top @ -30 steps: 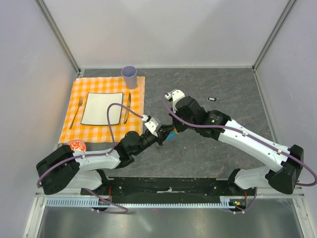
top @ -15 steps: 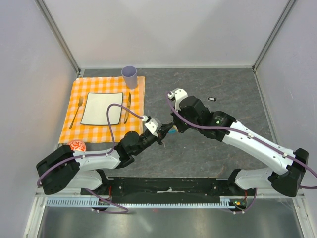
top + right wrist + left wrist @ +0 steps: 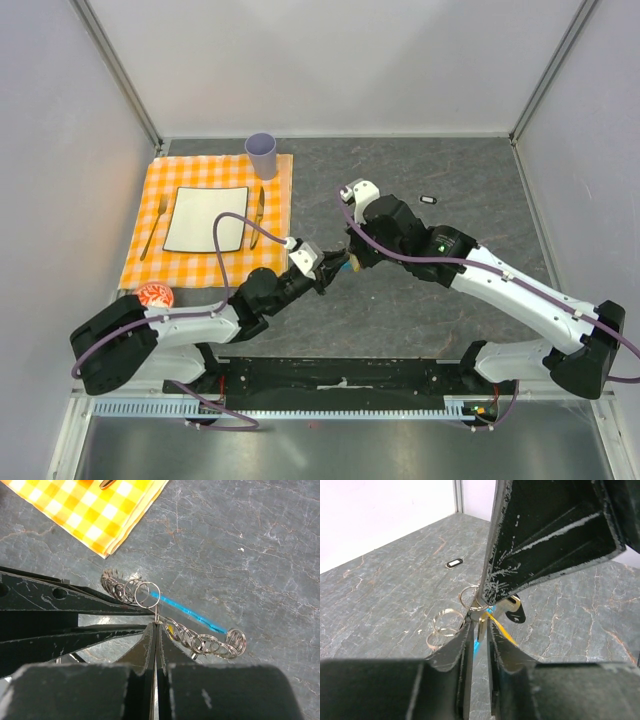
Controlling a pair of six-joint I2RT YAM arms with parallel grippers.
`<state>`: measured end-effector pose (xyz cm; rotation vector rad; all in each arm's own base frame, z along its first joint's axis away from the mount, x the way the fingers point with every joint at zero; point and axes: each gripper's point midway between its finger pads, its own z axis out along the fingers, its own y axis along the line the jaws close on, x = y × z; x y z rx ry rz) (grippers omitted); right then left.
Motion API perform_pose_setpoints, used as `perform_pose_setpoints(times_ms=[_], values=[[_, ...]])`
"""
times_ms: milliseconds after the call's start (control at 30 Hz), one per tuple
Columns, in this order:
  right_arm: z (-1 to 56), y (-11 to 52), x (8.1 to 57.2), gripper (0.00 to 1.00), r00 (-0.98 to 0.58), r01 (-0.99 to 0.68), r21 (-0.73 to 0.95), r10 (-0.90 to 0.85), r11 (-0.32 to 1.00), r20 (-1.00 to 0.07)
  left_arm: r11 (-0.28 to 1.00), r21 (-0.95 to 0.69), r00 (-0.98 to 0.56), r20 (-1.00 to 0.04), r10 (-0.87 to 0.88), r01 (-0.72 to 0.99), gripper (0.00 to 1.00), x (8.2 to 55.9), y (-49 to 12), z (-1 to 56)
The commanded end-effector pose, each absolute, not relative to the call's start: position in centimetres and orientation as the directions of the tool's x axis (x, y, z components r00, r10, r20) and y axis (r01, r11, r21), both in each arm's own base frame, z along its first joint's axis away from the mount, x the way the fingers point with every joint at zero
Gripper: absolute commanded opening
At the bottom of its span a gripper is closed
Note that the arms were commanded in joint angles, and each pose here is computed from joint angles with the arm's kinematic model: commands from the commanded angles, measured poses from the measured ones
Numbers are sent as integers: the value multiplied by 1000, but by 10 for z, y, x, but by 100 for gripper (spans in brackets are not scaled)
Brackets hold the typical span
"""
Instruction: Put the keys on the keyring
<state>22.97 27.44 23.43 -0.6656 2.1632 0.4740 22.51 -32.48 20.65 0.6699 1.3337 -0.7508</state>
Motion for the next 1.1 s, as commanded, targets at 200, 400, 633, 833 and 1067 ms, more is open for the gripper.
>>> perform_pose_setpoints(times_ms=[200, 400, 633, 833, 1067], values=[[253, 275, 251, 0, -490, -543, 115, -202, 832, -848, 605, -11, 158, -961, -225, 796, 40, 205, -292, 259], [251, 280, 254, 0, -494, -545, 130, -192, 828, -848, 573, -79, 75, -968, -240, 815, 42, 195, -289, 266], [250, 283, 255, 0, -497, -542, 144, -178, 828, -849, 424, -256, -119, -939, -323, 868, 44, 174, -309, 249], [248, 288, 249, 0, -510, -569, 175, -178, 803, -842, 466, -273, -130, -940, -316, 841, 47, 189, -318, 235], [249, 286, 236, 0, -486, -632, 165, -221, 758, -845, 637, -69, 35, -988, -149, 768, 50, 220, -302, 232]])
